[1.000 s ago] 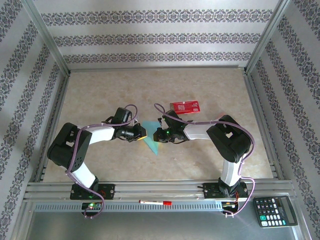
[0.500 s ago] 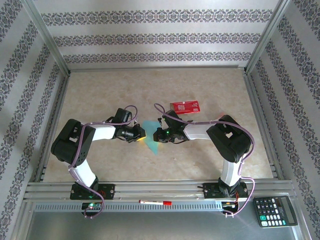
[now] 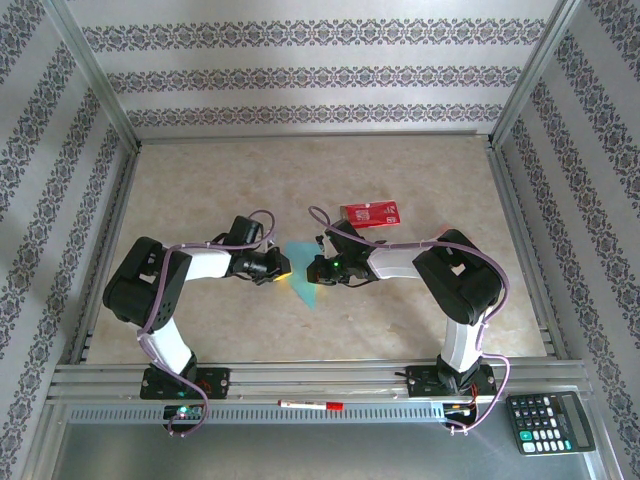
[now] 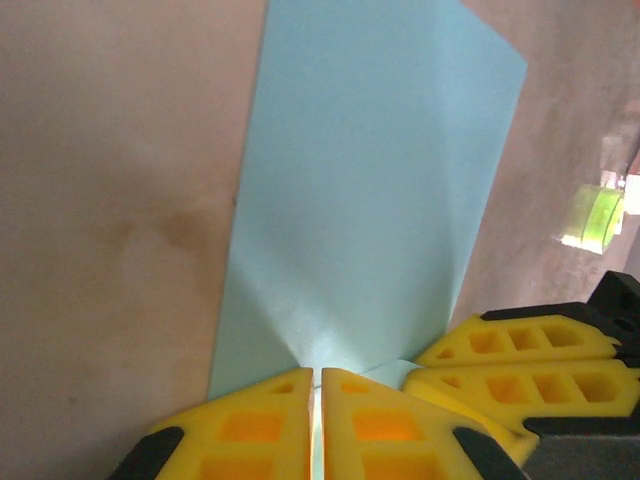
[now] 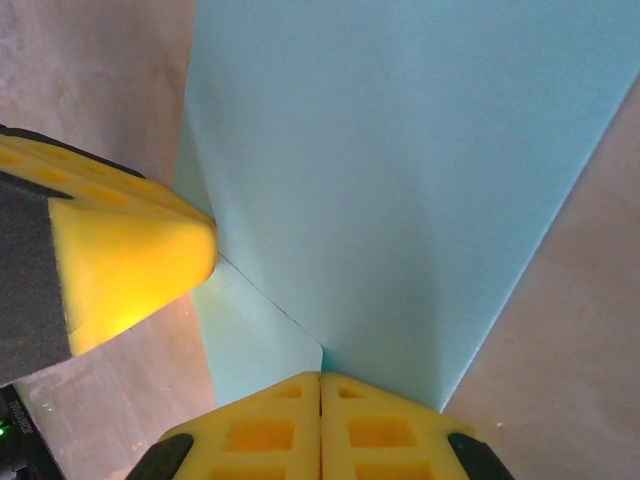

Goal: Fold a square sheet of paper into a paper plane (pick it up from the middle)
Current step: Third fold the triangle at the center of the table.

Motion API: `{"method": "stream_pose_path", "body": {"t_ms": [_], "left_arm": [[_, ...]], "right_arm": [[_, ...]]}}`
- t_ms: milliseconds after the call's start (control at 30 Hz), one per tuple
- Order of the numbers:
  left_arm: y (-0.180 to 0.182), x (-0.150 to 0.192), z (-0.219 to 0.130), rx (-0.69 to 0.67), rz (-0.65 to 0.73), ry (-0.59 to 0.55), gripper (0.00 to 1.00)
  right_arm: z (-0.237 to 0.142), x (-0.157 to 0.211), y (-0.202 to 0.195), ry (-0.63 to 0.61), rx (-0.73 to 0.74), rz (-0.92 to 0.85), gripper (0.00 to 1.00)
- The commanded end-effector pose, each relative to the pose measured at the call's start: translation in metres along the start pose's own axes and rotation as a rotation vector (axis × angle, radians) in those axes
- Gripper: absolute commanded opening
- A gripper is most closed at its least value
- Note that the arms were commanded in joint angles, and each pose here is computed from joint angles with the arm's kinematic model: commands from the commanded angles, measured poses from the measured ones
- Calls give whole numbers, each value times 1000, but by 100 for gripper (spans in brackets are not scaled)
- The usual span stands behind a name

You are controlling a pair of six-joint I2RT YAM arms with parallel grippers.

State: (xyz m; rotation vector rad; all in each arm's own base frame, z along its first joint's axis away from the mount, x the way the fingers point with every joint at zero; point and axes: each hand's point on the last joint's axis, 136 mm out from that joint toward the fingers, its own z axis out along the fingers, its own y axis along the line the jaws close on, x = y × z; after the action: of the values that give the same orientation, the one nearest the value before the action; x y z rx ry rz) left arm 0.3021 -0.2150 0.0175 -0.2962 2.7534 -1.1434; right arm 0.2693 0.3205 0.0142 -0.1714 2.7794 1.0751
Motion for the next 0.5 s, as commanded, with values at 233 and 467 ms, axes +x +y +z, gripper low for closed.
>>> {"method": "stream_pose_path", "body": {"t_ms": [233, 467], "left_arm": [[21, 2, 2, -61, -10, -1, 5], [24, 5, 3, -66, -5, 10, 0]], "right_arm": [[5, 20, -43, 67, 138, 54, 7], [4, 17, -40, 64, 129, 49, 10]]}}
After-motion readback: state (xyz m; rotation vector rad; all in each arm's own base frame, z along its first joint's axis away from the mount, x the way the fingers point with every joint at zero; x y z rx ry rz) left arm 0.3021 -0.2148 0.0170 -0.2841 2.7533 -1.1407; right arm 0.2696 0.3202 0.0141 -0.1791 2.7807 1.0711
